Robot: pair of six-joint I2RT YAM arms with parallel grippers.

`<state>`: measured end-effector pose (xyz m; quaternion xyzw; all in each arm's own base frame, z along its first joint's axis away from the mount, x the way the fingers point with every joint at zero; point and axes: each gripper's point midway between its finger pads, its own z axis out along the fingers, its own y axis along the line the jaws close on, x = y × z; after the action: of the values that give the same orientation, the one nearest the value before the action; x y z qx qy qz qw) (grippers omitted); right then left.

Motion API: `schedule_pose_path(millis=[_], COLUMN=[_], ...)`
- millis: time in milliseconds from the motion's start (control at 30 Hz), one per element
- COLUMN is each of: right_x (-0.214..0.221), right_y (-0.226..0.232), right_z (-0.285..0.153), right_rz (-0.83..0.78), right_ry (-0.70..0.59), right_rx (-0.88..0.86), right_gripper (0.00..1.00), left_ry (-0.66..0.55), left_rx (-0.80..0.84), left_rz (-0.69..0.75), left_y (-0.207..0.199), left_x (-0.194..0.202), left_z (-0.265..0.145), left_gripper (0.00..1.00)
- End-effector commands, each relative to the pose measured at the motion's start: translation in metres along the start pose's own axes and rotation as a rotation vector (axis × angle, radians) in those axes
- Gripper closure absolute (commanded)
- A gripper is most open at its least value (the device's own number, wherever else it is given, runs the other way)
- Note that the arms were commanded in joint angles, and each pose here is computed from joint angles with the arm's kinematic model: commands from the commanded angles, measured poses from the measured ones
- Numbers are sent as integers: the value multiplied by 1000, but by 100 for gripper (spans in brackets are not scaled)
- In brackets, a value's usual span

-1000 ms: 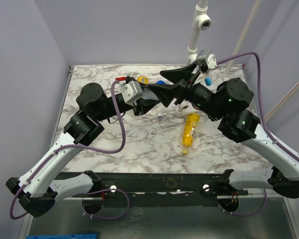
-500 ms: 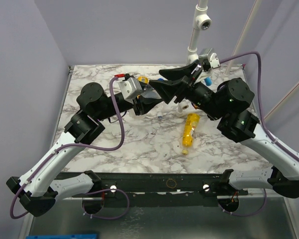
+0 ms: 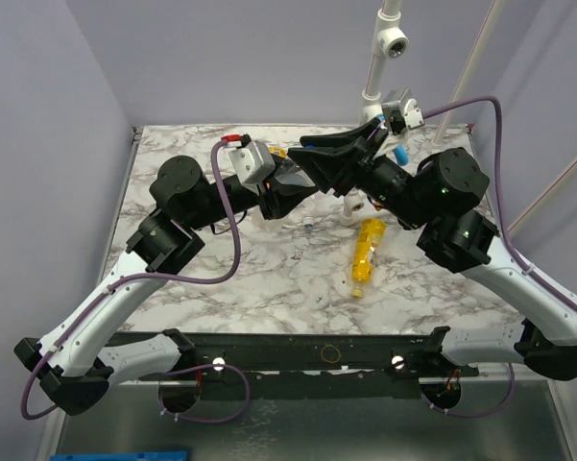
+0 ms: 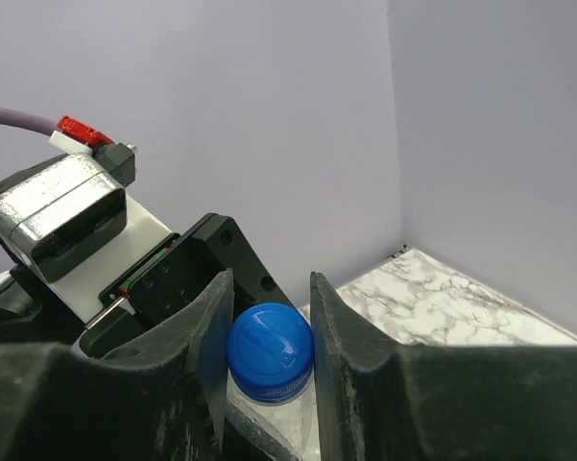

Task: Unscrew the bottle caps
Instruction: Unscrew the bottle cap from the plastic bottle.

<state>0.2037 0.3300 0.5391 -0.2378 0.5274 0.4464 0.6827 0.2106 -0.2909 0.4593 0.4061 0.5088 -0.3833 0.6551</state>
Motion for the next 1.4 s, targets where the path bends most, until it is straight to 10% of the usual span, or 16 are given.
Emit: schedule_pose_path(millis=[0,667,1033,1067,1200,1367], right_x=[-9,-22,-25,-29,-47,-50], right_y=[10,154,156,150,103,56], right_z=[3,-88,-94,-86,-45,-35], right_rz=[-16,-32,-70,-74,-73,-53], right_ry=[-13,130,111,95,11,-6], right_rx=[-57,-1045,-1076,-1004,-589,-289], right_gripper=[99,99,99,95,19,0], left_ry=[-70,-46,-52,-57,-81,-86], left_rx=[-21,713,772,763,646,375], left_rz=[-28,-243,-211,-199,-127,45], left_y=[2,-120,-129,-128,-111,-67], left_x=[-31,-76,-82,-81,-74,-52], left_z=[1,-45,-55,-55,-43,-21], left_gripper=[100,100,100,100,100,100])
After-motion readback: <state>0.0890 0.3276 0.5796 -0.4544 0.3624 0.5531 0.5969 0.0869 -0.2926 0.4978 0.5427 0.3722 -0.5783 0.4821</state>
